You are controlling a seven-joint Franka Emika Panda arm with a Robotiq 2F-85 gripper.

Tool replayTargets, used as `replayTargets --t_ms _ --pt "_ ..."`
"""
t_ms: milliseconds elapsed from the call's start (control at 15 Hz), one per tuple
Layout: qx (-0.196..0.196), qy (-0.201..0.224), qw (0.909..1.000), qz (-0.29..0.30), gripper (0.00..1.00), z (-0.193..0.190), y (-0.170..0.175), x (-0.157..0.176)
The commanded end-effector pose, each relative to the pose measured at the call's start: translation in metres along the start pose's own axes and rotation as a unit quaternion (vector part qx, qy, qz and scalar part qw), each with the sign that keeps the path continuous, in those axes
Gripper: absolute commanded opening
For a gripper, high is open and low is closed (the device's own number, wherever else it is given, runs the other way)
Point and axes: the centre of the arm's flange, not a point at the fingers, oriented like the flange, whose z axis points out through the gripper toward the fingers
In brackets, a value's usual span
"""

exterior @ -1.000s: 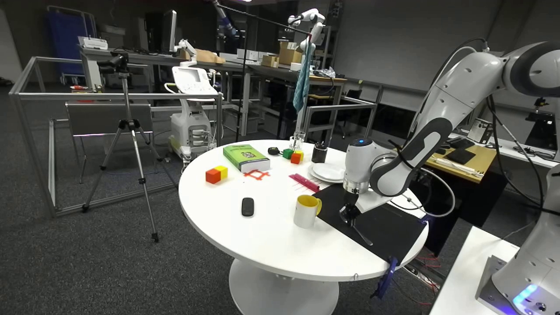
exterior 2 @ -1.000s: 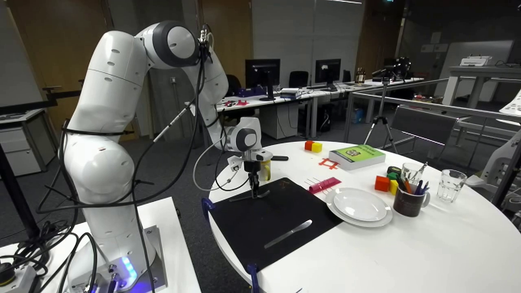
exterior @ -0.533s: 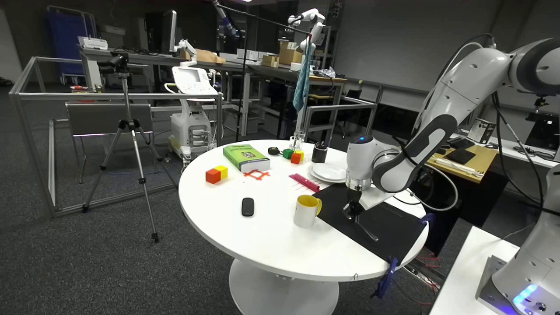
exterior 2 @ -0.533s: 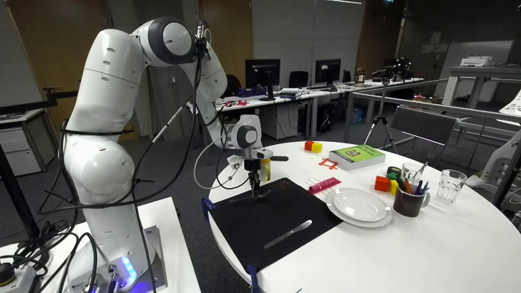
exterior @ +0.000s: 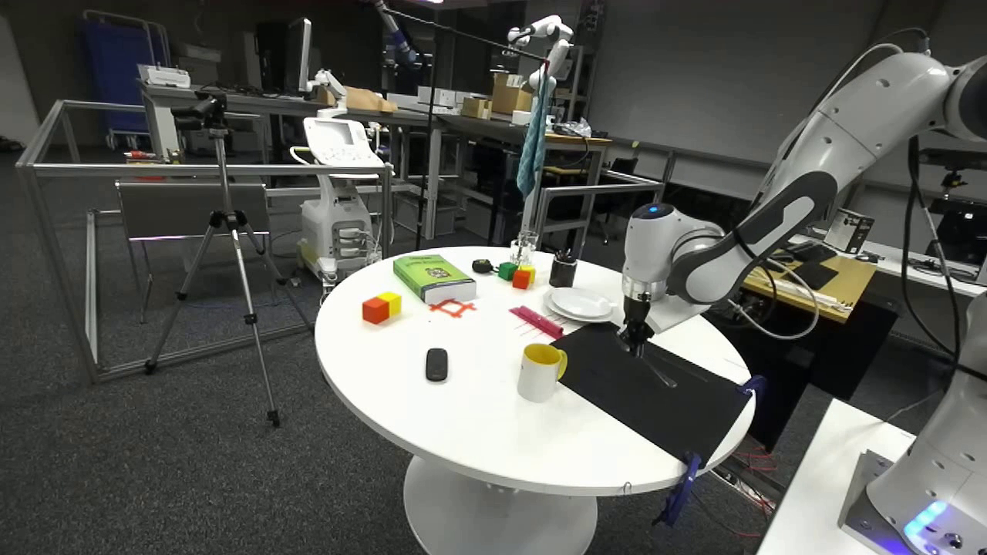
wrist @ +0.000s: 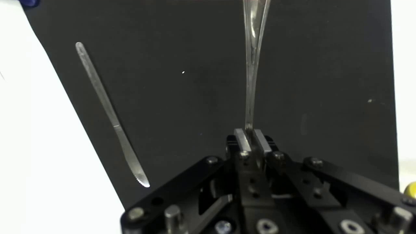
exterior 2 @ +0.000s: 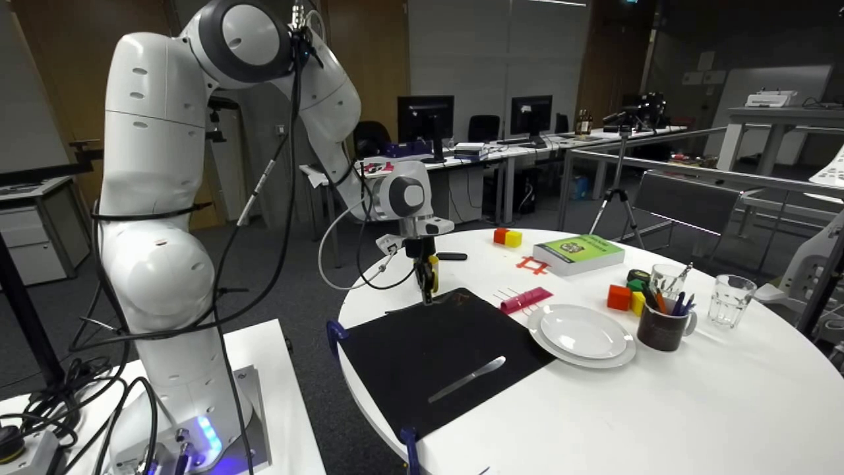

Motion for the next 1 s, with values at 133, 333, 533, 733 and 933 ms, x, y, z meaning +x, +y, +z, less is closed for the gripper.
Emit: replayTargets --t_ms 133,333,533,733,933 --pt "-0.007 0.008 0.9998 0.019 0.02 -0.045 0.060 0.011" --pt "-0.007 0.011 0.9993 0.035 0.02 -0.061 0.086 0.023" --pt "-0.004 0.018 0.9987 0.047 0.02 -0.074 0.107 0.035" --pt "0.004 0.022 0.9981 0.058 0.07 -0.063 0.104 0.041" --pt "0.006 0.025 0.9978 0.061 0.07 -0.066 0.113 0.043"
